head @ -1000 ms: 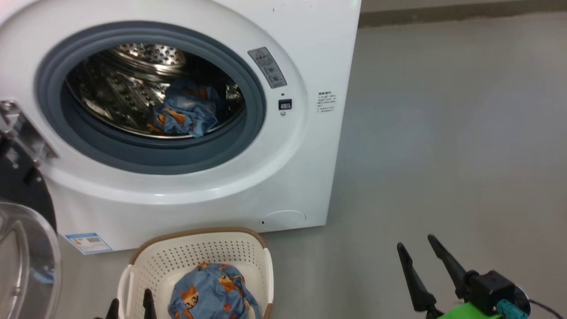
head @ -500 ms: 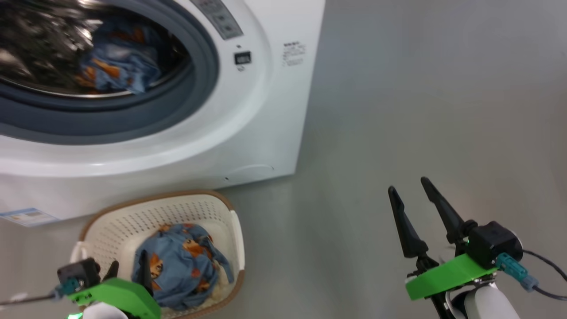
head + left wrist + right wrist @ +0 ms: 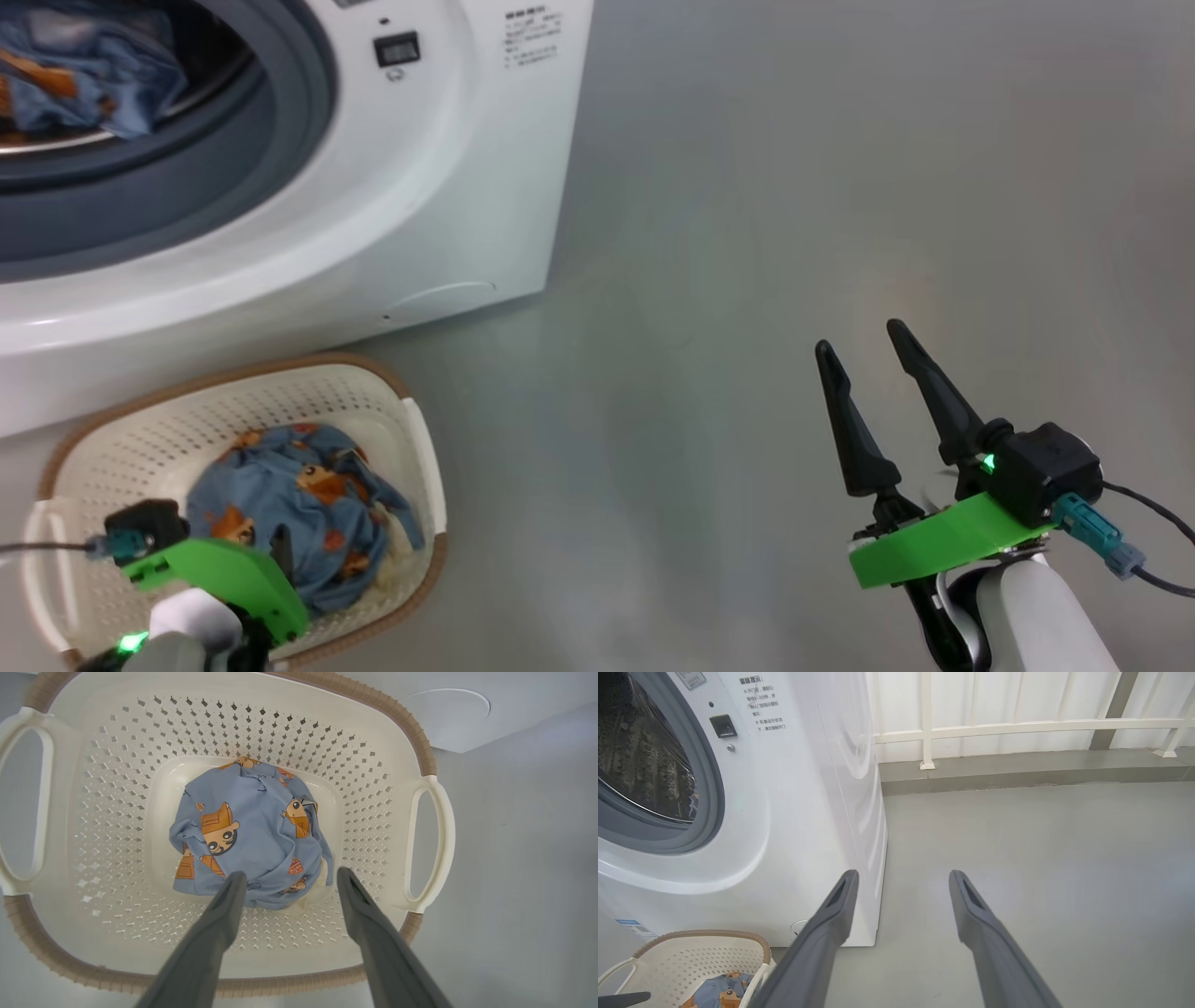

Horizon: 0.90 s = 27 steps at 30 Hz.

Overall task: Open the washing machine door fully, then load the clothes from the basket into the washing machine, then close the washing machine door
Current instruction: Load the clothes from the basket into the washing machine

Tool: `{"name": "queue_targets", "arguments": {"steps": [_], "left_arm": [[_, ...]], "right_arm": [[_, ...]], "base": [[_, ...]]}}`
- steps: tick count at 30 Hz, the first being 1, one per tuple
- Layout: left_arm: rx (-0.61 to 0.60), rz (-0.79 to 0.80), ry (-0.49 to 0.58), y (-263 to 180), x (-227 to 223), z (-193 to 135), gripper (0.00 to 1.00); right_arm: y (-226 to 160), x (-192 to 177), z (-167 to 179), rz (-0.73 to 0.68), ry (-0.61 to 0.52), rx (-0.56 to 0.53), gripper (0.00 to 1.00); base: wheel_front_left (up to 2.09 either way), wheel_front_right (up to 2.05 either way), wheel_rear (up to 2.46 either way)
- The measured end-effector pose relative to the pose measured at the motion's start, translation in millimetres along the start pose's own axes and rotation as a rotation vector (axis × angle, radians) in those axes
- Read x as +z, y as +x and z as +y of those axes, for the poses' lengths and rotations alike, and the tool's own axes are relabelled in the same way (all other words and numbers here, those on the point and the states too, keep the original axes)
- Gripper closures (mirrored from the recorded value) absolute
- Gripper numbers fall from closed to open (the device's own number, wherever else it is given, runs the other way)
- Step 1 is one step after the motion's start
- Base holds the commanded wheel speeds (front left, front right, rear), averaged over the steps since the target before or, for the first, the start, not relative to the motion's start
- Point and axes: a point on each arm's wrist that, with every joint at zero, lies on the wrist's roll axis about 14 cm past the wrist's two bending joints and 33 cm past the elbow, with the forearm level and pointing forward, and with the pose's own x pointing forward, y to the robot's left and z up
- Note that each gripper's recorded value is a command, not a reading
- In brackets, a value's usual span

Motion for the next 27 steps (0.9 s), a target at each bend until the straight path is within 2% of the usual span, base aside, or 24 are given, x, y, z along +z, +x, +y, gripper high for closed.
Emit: {"name": "queue_targets", "arguments": {"steps": [15,27], "left_arm": [[0.024,0.178,-0.011,51,-22,6,0.0],[0.062,0.224,-0.02,73,-27,21,0.0]], "right_arm": [[17,-23,-12,0.052,-0.021,-0.026,0.0],[25,-42,-17,0.092,-0.001,-0.039,0.0]], "base": [[0.0,0.0,0.0],[0.0,0.0,0.0]]}}
